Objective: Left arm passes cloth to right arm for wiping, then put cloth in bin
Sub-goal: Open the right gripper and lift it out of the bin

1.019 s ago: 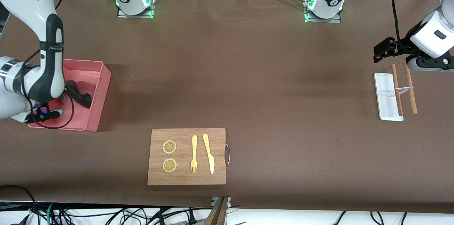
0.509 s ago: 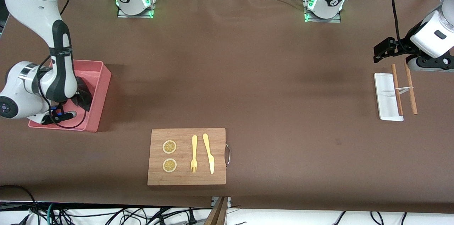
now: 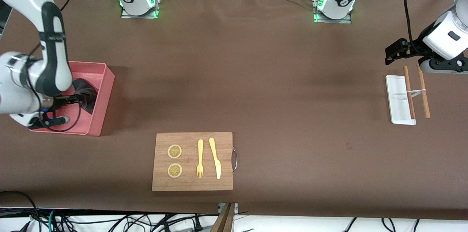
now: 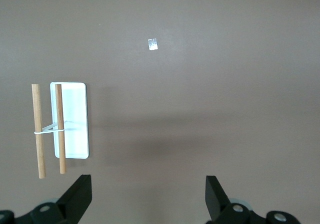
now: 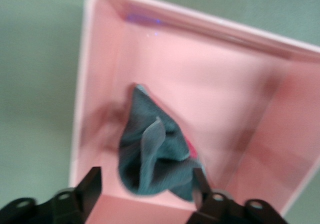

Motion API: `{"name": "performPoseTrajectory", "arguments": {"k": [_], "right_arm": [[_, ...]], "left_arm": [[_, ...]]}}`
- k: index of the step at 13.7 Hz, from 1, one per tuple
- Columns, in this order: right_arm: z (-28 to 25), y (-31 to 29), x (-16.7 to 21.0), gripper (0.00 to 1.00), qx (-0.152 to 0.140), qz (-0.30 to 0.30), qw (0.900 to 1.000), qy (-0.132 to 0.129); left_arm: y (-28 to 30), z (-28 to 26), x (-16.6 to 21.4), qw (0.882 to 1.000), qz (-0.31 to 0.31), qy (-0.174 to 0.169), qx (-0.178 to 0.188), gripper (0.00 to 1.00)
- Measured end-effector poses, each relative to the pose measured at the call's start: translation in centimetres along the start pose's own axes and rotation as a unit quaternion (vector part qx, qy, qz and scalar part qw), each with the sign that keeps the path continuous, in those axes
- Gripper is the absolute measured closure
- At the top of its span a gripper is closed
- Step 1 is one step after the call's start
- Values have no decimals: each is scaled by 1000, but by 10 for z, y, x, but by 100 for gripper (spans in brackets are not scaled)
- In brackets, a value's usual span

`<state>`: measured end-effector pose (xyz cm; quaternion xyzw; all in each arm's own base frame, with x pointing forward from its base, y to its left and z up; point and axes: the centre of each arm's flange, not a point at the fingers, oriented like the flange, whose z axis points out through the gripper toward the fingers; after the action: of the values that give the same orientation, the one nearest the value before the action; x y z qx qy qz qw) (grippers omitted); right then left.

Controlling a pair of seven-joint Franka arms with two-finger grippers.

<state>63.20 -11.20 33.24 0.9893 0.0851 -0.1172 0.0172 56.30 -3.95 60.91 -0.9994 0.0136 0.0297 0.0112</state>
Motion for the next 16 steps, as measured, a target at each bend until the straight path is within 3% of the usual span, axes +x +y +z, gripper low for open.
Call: {"name": "performPoseTrajectory", "arguments": {"k": [1, 2, 8, 13, 16], "right_arm": [[-20, -3, -8, 1, 7, 7, 1000, 6], [-38, -7, -16, 0, 15, 15, 1000, 11], [-126, -82, -46, 0, 27, 80, 996, 24], [-200, -124, -99, 0, 36, 63, 996, 46], [-230, -136, -127, 0, 9, 50, 997, 57]], "left_arm": [[0, 0, 0, 1000, 0, 0, 0, 0], [0, 0, 0, 1000, 0, 0, 0, 0], [0, 0, 0, 1000, 0, 0, 0, 0], [0, 0, 0, 1000, 0, 0, 0, 0], [0, 0, 0, 1000, 0, 0, 0, 0]]}}
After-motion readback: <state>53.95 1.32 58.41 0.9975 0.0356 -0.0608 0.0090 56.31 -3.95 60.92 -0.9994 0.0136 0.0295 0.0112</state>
